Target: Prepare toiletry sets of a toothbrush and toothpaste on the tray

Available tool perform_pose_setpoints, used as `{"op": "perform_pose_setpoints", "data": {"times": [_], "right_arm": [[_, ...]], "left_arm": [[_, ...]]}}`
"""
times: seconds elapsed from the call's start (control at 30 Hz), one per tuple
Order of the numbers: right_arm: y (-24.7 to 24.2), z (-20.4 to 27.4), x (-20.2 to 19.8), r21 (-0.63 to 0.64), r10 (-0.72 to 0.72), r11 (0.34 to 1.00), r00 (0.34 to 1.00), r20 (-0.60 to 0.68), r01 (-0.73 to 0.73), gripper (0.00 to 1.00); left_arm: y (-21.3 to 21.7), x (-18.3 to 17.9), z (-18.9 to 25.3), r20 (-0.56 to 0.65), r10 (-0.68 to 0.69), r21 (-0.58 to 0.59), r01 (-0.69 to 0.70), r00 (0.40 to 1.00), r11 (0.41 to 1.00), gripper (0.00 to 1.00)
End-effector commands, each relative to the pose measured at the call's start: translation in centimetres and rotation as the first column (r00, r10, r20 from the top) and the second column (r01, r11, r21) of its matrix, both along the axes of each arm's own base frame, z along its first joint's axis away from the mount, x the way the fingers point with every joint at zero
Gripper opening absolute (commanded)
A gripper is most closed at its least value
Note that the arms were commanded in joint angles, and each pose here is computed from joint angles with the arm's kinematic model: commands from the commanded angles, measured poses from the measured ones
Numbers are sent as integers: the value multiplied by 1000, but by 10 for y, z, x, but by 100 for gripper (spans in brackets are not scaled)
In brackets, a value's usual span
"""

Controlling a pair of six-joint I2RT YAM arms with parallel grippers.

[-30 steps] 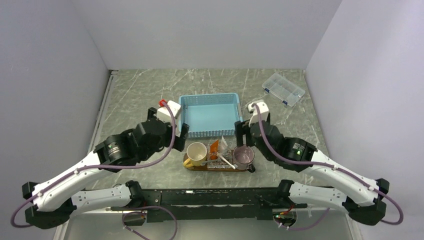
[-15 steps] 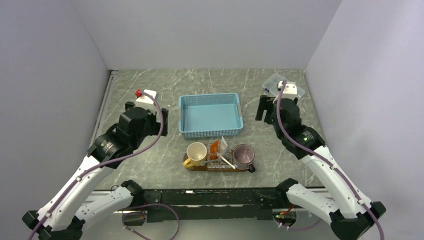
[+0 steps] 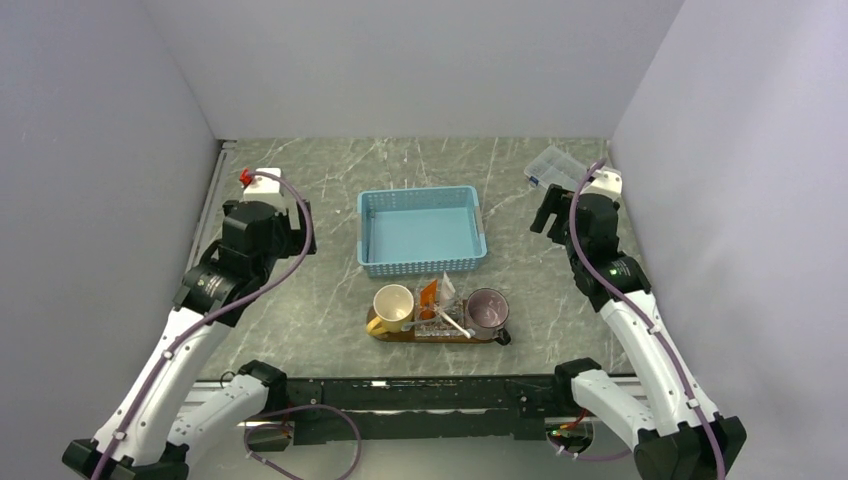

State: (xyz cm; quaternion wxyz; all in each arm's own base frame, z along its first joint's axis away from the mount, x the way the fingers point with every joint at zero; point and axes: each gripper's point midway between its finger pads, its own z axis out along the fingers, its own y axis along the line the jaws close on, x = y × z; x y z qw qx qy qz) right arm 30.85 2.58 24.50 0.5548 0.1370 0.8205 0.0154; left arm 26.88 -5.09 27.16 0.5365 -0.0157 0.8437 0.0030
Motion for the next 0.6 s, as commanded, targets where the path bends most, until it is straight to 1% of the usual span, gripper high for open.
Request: {"op": "perform_pose_setpoints", "data": {"times": [0.0,0.03,0.07,0.2,0.33,0.57], "right_arm": [[3,17,11,59,-17,998,996,91,12,91],[3,17,11,61,-18,998,995,96,12,98],[3,17,11,66,-20,998,995,102,14,100],[5,9,11,69,-7,998,996,87,1,100],[3,1,12,68,-30,997,998,59,26,100],[-1,9,8,75,-44,997,993,105,36,100]], "left_arm": [[0,3,3,60,8,-65,-4,998,998,99],[-1,3,2,61,3,-74,2,998,997,99],[-2,3,2,65,-3,-78,8,998,997,99],[1,4,1,65,5,-65,-1,998,998,99],[-1,3,-2,60,-9,-74,13,998,997,99],[1,1,-2,69,-5,-76,10,998,997,99]]}}
